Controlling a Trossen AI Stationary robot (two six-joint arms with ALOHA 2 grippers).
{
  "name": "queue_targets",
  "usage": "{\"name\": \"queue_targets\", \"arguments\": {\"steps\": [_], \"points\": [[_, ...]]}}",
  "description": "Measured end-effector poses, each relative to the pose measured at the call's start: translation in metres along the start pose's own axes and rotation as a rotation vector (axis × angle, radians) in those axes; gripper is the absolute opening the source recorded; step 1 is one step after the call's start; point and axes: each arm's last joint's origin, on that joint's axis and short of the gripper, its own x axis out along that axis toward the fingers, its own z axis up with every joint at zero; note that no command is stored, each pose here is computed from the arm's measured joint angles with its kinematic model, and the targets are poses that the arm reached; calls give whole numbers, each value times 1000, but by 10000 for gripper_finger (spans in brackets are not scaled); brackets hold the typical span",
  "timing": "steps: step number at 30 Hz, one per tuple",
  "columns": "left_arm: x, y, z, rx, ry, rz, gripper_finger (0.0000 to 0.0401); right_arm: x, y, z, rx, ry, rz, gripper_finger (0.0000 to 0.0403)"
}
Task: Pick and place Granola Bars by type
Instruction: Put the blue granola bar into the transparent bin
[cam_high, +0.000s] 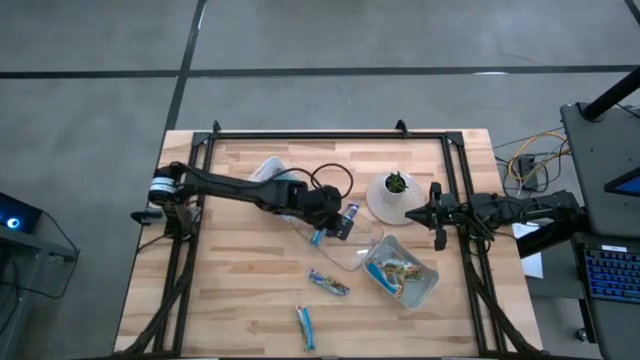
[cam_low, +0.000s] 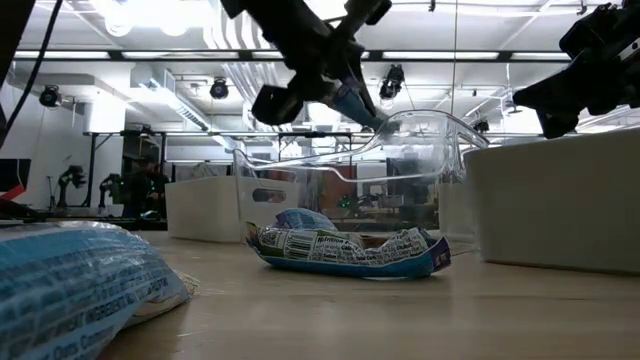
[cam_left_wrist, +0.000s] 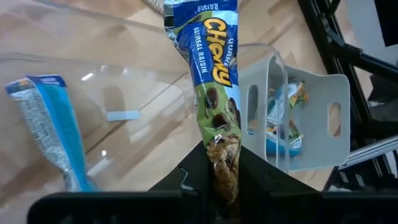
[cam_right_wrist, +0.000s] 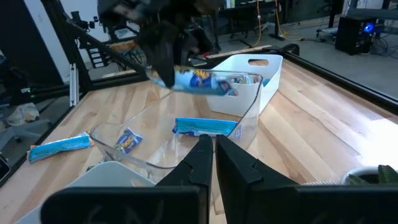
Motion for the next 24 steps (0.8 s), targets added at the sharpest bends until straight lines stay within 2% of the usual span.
{"name": "queue_targets", "arguments": {"steps": [7, 12, 16, 24], "points": [[11, 9, -11, -37, 22, -17, 37, 0, 0, 0, 0, 0, 0, 13], [11, 8, -13, 50, 29, -20, 41, 0, 0, 0, 0, 0, 0, 13], [11, 7, -12, 97, 27, -23, 65, 0, 0, 0, 0, -1, -1, 13], [11, 7, -12, 90, 21, -20, 133, 0, 0, 0, 0, -1, -1, 13]]}}
